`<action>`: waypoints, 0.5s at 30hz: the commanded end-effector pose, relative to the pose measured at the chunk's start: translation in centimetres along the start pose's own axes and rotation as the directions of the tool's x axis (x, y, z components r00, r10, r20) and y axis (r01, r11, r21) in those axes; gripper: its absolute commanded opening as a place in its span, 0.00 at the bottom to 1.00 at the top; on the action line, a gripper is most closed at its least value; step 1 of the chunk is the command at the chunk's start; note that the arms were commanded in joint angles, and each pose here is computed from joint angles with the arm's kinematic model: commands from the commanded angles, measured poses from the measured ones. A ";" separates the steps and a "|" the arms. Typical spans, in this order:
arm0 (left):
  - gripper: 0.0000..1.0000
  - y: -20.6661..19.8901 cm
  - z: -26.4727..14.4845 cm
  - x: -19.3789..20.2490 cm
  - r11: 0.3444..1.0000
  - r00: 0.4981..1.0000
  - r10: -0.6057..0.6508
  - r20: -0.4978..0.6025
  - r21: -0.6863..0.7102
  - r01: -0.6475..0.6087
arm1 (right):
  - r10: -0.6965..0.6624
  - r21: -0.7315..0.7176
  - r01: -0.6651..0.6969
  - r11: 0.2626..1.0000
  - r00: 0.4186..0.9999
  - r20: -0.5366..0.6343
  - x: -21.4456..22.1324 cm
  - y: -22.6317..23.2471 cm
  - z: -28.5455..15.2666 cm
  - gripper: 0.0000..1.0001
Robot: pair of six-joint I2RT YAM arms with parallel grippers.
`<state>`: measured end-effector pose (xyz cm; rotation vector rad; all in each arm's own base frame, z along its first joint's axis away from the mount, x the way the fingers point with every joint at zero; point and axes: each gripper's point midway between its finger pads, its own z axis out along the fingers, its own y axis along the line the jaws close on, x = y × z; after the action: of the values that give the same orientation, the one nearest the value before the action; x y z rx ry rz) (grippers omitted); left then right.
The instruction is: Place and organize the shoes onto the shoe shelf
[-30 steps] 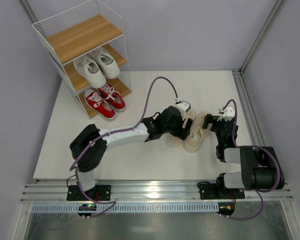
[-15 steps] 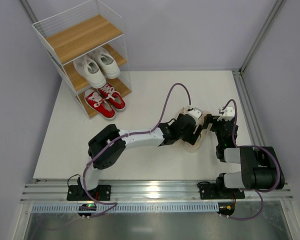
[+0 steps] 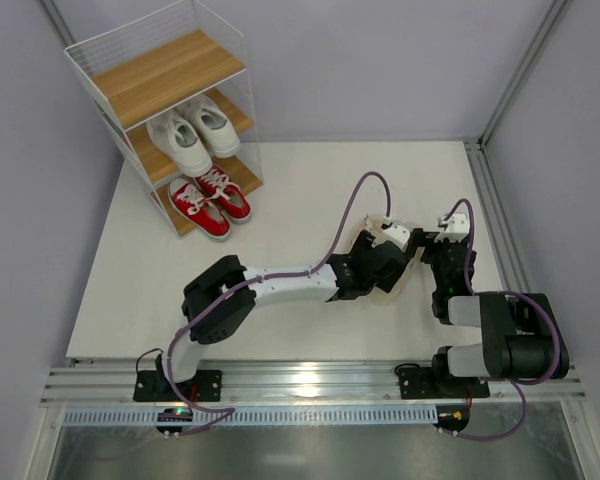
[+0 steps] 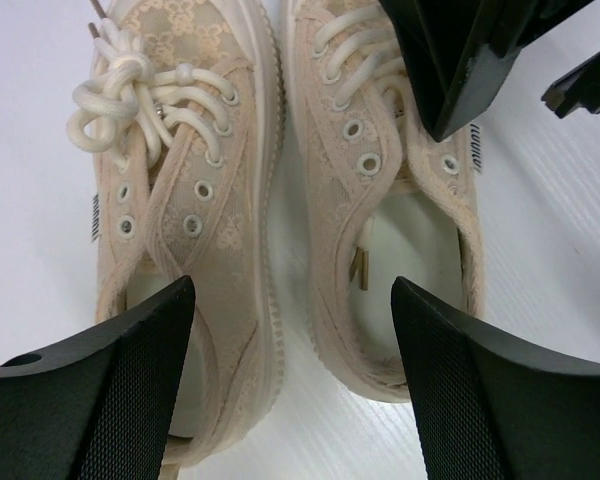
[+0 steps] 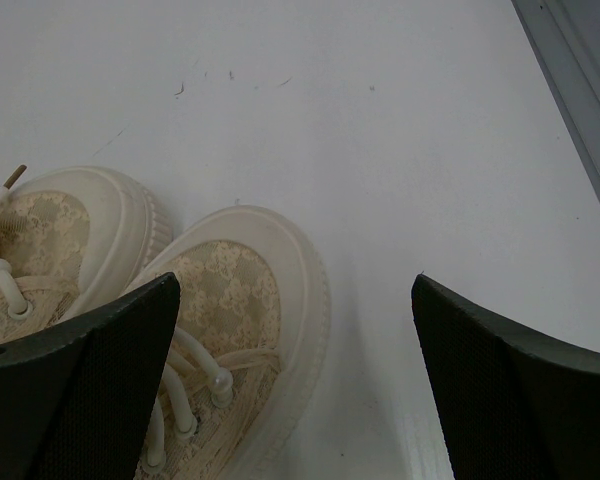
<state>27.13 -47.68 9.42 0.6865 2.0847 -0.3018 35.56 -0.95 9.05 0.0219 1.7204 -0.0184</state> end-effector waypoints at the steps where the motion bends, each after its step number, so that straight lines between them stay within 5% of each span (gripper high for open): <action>1: 0.77 1.6 -1.5 -2.1 0.996 0.999 -0.023 0.038 -0.089 0.026 | -0.007 -0.006 0.007 1.000 0.995 0.099 -2.9 0.0 0.7 0.97; 7: 0.78 1.6 -2.7 -2.5 0.991 0.998 0.009 0.066 -0.136 0.000 | -0.007 -0.006 0.007 1.000 0.995 0.102 -2.9 0.0 0.7 0.97; 15: 0.78 0.4 -1.6 0.9 0.995 0.996 0.055 -0.077 -0.075 -0.061 | -0.007 -0.006 0.007 1.000 0.995 0.100 -2.9 0.0 0.7 0.97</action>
<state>26.85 -46.26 9.92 0.6718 2.0808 -0.1596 35.56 -0.96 9.05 0.0221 1.7204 -0.0187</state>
